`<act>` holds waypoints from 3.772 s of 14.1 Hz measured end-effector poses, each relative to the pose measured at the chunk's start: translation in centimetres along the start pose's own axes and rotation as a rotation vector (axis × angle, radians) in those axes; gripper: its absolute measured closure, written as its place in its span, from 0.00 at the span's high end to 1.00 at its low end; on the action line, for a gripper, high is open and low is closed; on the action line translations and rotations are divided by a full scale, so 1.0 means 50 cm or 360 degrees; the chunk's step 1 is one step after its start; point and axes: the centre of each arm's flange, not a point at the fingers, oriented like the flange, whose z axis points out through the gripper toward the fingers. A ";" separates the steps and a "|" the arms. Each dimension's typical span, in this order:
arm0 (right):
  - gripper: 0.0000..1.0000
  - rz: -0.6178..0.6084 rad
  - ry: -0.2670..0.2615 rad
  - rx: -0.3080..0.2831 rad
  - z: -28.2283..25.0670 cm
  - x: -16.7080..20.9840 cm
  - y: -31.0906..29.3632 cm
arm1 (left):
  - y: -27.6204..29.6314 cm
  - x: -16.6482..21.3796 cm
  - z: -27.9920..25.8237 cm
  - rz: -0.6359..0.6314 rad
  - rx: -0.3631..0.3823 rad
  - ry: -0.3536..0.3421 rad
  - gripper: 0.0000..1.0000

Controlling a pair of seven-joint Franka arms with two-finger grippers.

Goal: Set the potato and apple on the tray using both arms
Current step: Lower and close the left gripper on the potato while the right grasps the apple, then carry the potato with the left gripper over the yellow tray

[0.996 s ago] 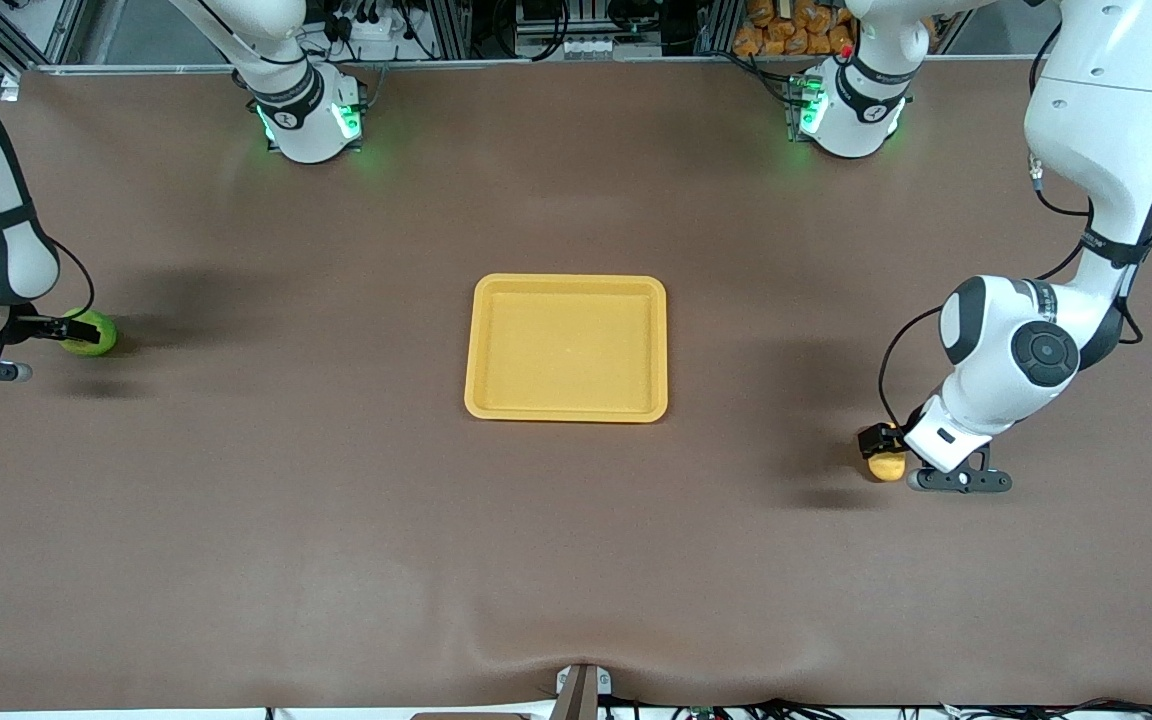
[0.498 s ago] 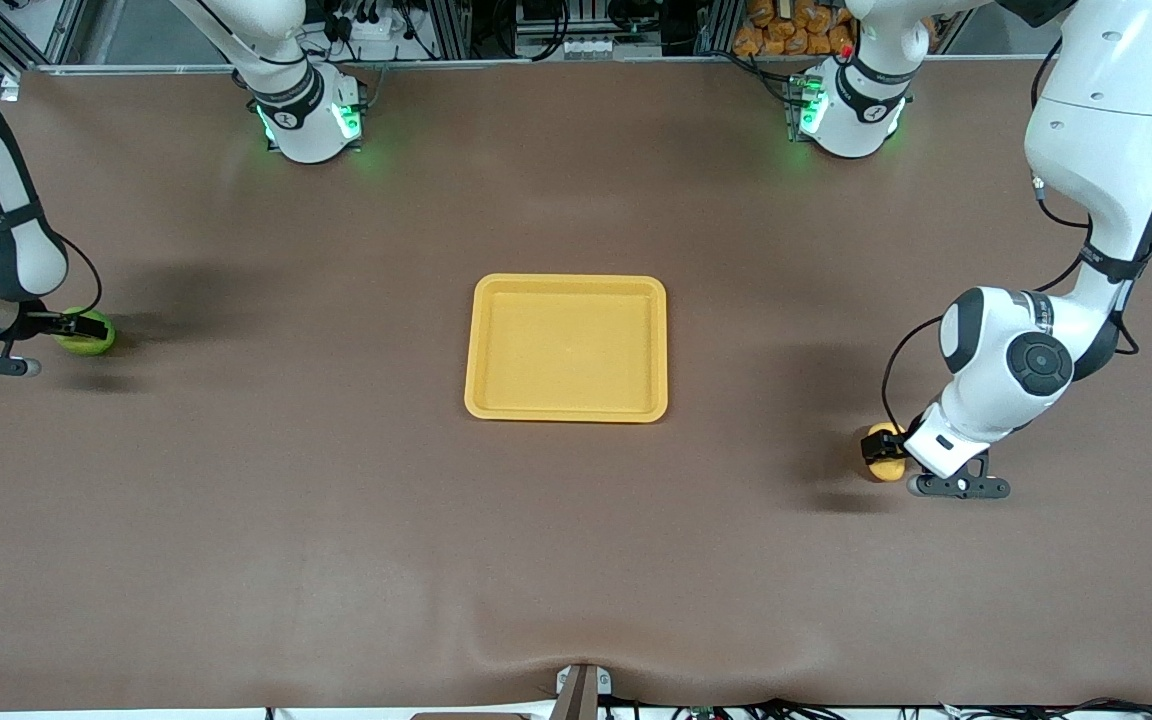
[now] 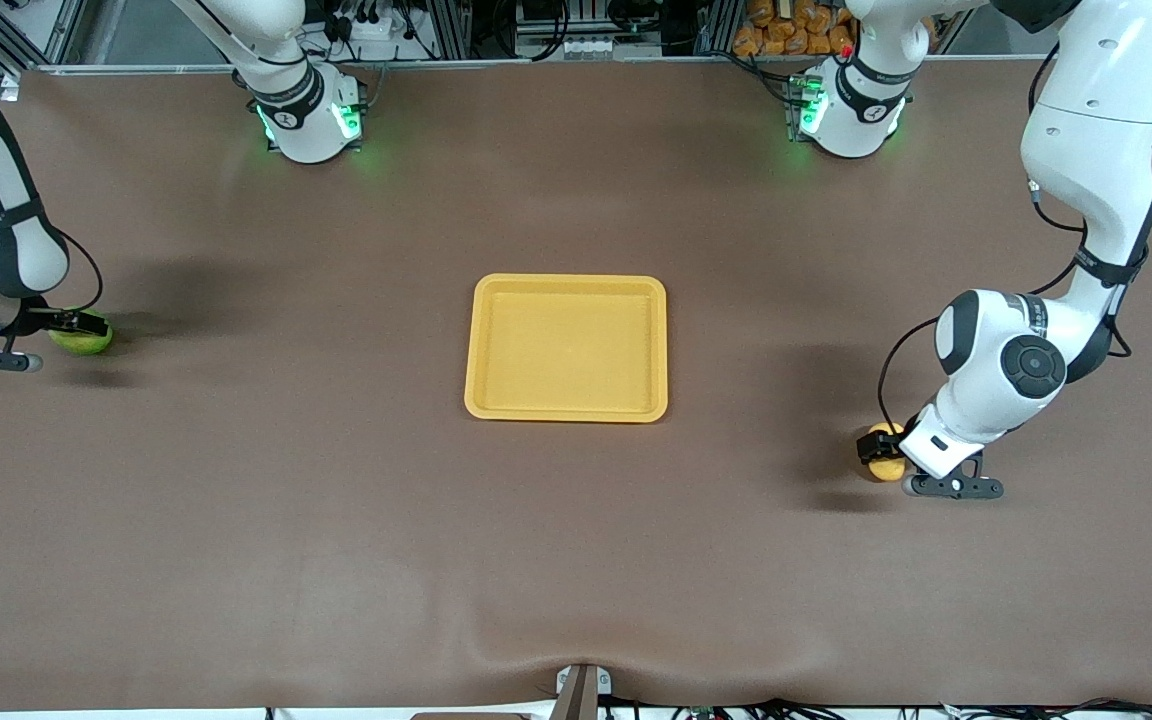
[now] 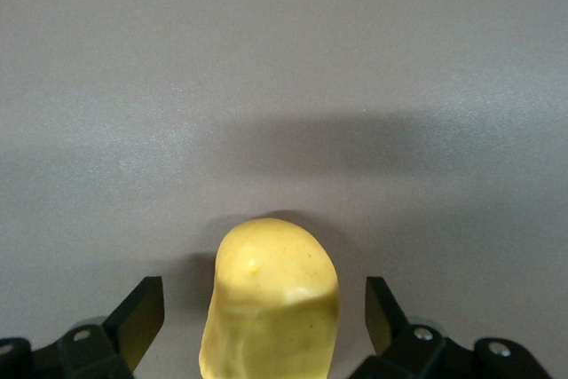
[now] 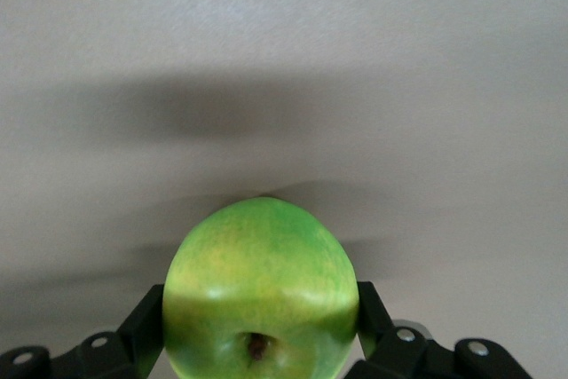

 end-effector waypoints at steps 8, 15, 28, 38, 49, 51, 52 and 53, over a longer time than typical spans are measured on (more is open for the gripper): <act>0.89 -0.0238 -0.0184 0.0078 -0.099 0.033 0.006 | 0.002 -0.011 0.010 0.0005 -0.0001 -0.0022 0.86; 0.89 -0.0237 -0.0239 0.0123 -0.164 0.053 0.003 | 0.012 -0.010 0.007 0.0016 -0.0008 -0.0019 0.55; 0.89 -0.0303 -0.0218 0.0272 -0.365 0.092 -0.083 | 0.137 -0.001 -0.088 0.0151 -0.0054 -0.0080 0.55; 0.89 -0.0396 -0.0170 0.0271 -0.416 0.132 -0.188 | 0.439 -0.056 -0.138 0.0156 -0.0143 -0.0158 0.55; 0.89 -0.0321 -0.0216 0.0284 -0.480 0.138 -0.331 | 0.763 -0.192 -0.180 0.0085 0.0006 -0.0168 0.55; 0.89 -0.0314 -0.0217 0.0284 -0.496 0.137 -0.372 | 0.796 -0.209 -0.166 0.0051 0.0004 -0.0182 0.55; 0.89 -0.0305 -0.0224 0.0307 -0.501 0.136 -0.387 | 0.807 -0.216 -0.154 0.0044 0.0009 -0.0192 0.55; 0.89 -0.0285 -0.0231 0.0331 -0.504 0.134 -0.400 | 0.813 -0.221 -0.143 0.0047 0.0017 -0.0200 0.55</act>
